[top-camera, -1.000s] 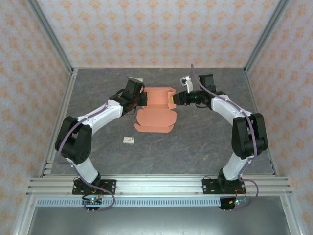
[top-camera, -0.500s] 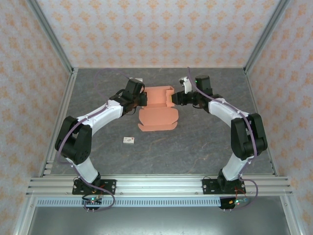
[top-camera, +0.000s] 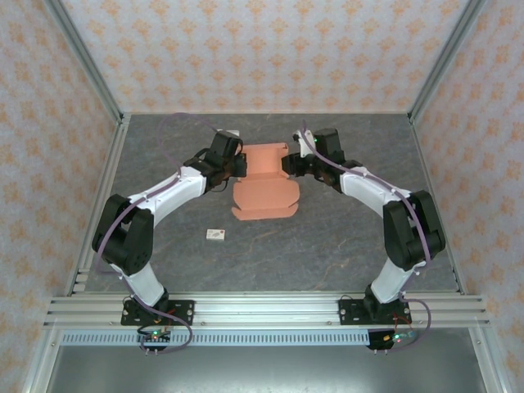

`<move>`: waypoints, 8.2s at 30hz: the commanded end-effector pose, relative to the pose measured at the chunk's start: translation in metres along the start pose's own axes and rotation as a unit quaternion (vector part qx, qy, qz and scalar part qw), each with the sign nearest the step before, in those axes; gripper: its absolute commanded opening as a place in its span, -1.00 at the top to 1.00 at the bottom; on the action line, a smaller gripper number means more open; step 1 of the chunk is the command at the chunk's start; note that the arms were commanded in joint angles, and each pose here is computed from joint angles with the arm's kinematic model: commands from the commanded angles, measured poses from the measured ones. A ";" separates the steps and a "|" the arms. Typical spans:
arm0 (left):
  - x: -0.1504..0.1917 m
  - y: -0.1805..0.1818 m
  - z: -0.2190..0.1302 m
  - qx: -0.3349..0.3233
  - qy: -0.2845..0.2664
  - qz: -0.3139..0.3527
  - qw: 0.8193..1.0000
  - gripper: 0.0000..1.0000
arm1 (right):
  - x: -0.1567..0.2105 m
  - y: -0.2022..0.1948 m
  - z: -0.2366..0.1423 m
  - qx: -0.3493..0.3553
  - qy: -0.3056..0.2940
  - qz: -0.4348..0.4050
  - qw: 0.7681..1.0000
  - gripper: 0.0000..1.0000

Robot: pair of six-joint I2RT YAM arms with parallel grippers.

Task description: Fold the paper box

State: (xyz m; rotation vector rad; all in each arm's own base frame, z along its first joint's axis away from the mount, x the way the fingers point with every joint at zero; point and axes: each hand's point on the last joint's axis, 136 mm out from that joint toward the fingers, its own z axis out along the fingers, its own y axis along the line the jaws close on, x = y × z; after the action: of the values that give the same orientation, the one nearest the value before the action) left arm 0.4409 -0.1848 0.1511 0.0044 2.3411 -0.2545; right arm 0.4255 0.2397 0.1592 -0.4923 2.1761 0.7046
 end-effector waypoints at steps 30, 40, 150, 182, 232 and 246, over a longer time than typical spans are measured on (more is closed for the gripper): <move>-0.020 -0.011 -0.013 -0.002 -0.023 0.007 1.000 1.00 | -0.021 -0.035 0.002 0.365 -0.025 -0.035 0.930 0.81; -0.018 -0.007 -0.016 -0.009 -0.024 0.013 1.000 1.00 | -0.029 -0.020 0.012 0.322 -0.045 -0.031 0.945 0.59; 0.071 -0.004 0.039 0.038 0.387 0.276 0.879 -0.24 | 0.083 0.004 -0.047 0.136 0.145 0.112 0.974 -0.26; -0.049 0.037 -0.110 0.014 0.008 0.035 0.999 -0.45 | 0.092 0.023 0.084 0.124 0.229 0.083 0.962 0.12; 0.033 0.089 -0.108 -0.040 -0.042 -0.081 0.995 -0.49 | 0.114 0.101 0.007 0.014 0.114 0.118 0.986 -0.14; 0.025 0.180 -0.133 -0.066 -0.077 -0.275 0.956 -0.54 | 0.140 0.226 0.057 -0.148 0.159 -0.233 0.948 -0.39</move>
State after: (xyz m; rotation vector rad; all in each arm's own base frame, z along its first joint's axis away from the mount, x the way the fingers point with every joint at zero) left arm 0.3364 0.0084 0.1830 -0.6552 2.1856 -0.2788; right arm 0.2461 0.4145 0.0911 -1.1320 2.2327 0.7577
